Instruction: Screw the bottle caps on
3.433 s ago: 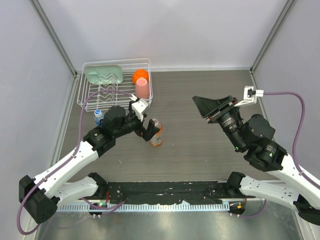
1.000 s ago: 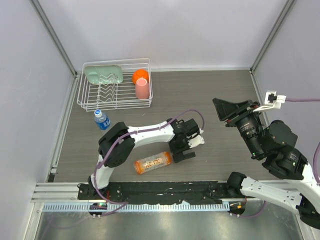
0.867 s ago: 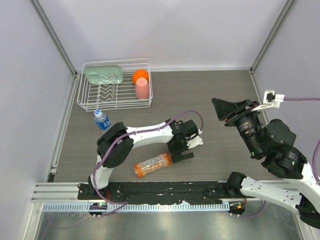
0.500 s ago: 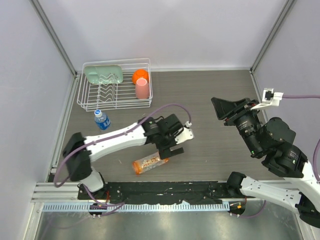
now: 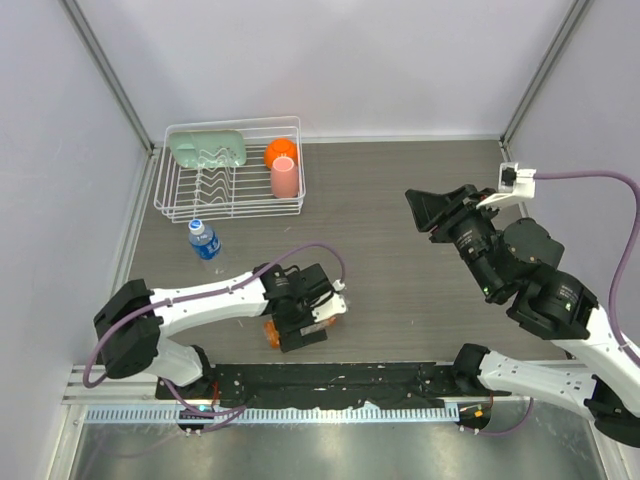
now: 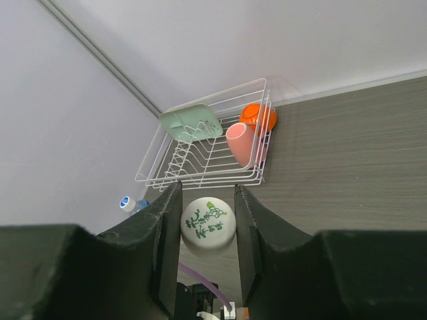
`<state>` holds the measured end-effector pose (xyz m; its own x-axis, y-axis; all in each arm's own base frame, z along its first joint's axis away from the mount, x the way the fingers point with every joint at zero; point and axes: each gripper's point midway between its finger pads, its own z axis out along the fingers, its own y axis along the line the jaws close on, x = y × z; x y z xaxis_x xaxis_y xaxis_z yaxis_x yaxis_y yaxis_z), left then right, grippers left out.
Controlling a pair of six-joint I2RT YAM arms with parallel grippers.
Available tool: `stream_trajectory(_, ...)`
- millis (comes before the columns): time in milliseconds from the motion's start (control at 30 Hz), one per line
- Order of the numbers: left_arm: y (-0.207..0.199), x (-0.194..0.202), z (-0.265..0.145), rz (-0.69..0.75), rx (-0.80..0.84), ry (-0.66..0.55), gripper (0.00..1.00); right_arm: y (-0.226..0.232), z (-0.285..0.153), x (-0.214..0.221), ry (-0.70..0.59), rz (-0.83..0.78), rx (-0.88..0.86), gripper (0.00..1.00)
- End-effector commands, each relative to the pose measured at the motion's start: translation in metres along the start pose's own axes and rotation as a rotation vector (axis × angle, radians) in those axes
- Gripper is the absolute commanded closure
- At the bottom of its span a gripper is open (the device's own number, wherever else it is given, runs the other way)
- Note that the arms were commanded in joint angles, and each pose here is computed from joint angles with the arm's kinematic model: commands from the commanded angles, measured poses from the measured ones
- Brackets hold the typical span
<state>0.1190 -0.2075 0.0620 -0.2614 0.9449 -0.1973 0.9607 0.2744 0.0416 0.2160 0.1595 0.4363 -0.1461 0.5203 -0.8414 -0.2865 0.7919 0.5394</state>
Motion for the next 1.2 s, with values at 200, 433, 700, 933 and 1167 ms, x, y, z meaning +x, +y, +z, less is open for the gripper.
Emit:
stream_trajectory(200, 0.014, -0.019, 0.025, 0.023, -0.053, -0.011, 0.00, 0.012, 0.000, -0.018, -0.029, 0.029, -0.023, 0.76)
stream_trajectory(433, 0.017, -0.012, 0.059, 0.068, -0.055, 0.041, 0.00, 0.011, -0.004, -0.024, -0.033, 0.024, -0.021, 0.76)
stream_trajectory(700, 0.023, -0.015, 0.058, 0.050, -0.053, 0.012, 0.20, 0.006, -0.008, -0.031, -0.046, 0.005, -0.006, 0.76)
stream_trajectory(933, 0.026, -0.023, 0.043, 0.027, -0.078, -0.047, 0.38, 0.001, -0.007, -0.026, -0.039, -0.020, 0.012, 0.76)
stream_trajectory(1167, 0.051, -0.059, -0.028, 0.005, -0.171, -0.229, 0.42, 0.005, -0.007, -0.033, -0.042, -0.029, 0.005, 0.77)
